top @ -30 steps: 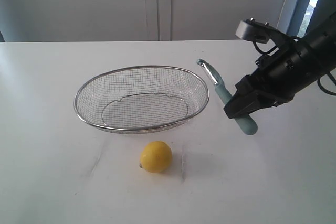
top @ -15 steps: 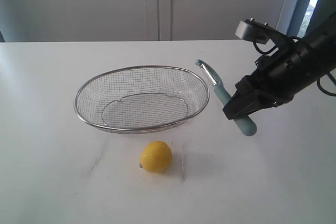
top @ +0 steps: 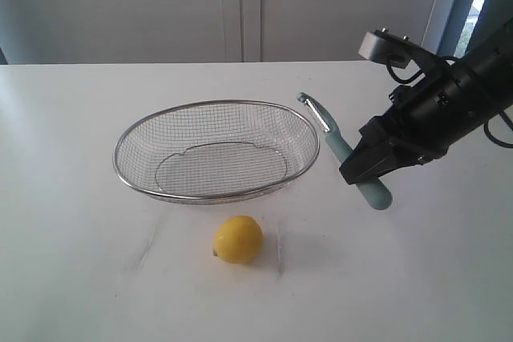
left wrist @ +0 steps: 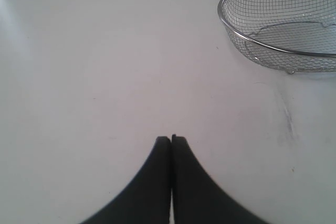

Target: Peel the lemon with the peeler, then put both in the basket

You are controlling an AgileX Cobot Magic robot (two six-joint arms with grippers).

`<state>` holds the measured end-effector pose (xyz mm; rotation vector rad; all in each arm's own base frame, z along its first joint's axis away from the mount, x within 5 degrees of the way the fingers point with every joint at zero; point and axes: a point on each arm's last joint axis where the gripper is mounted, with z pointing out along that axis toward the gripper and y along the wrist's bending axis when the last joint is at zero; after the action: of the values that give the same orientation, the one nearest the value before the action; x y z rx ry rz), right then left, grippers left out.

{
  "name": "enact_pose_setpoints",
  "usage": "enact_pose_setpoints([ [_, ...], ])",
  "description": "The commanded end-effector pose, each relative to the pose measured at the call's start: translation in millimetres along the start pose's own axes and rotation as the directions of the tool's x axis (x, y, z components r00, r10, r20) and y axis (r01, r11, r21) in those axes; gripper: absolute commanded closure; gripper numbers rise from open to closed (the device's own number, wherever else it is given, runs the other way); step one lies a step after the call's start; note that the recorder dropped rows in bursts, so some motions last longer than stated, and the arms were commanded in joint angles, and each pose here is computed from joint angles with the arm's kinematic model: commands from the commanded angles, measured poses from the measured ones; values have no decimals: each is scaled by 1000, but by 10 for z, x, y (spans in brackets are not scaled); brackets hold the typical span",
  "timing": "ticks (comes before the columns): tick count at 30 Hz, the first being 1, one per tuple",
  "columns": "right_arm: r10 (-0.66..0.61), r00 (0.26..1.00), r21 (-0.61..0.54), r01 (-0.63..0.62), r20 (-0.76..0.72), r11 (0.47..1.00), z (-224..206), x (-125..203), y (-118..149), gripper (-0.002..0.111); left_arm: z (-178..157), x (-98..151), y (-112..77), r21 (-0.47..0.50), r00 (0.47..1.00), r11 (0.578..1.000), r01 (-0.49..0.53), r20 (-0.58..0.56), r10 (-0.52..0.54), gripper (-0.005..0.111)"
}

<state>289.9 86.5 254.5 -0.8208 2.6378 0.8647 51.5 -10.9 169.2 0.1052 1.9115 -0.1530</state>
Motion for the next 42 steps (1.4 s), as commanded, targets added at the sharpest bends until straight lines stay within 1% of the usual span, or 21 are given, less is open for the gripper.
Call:
enact_pose_setpoints([
  [1,-7,1000,-8,7,11,1000,-20,0,28,108,1,7,0,-1,1000,1000,1,5,-1,107],
  [3,-7,1000,-8,7,11,1000,-20,0,28,108,1,7,15,-17,992,992,-126,2,126,107],
  [4,-7,1000,-8,7,11,1000,-20,0,28,108,1,8,17,-19,986,986,-167,1,167,107],
  [5,-7,1000,-8,7,11,1000,-20,0,28,108,1,8,17,-19,985,985,-173,0,174,107],
  [9,-7,1000,-9,7,10,1000,-20,1,29,108,1,6,17,-19,985,985,-174,2,174,107],
  [21,-7,1000,-9,7,10,1000,-20,1,29,108,-2,-61,21,-37,982,985,-171,73,173,107],
  [26,-7,1000,-9,7,10,1000,-20,1,29,108,-3,-75,21,-32,991,995,-91,91,94,107],
  [29,-7,1000,-9,7,10,1000,-20,1,29,108,-4,-87,22,-33,991,997,-76,105,79,107],
  [33,-7,1000,-9,7,10,1000,-20,1,29,108,-17,-169,28,-46,977,996,-74,195,82,107],
  [35,-7,1000,-9,7,10,1000,-20,1,29,108,-30,-226,31,-42,965,999,-24,259,35,107],
  [37,-7,1000,-9,7,10,1000,-20,1,29,108,-54,-302,37,-14,936,997,80,346,-70,107],
  [39,-7,1000,-9,7,10,1000,-20,1,29,108,-81,-366,41,45,887,978,205,414,-205,107],
  [42,-7,1000,-9,7,10,1000,-20,1,29,108,-128,-456,47,120,806,948,296,502,-315,107],
])
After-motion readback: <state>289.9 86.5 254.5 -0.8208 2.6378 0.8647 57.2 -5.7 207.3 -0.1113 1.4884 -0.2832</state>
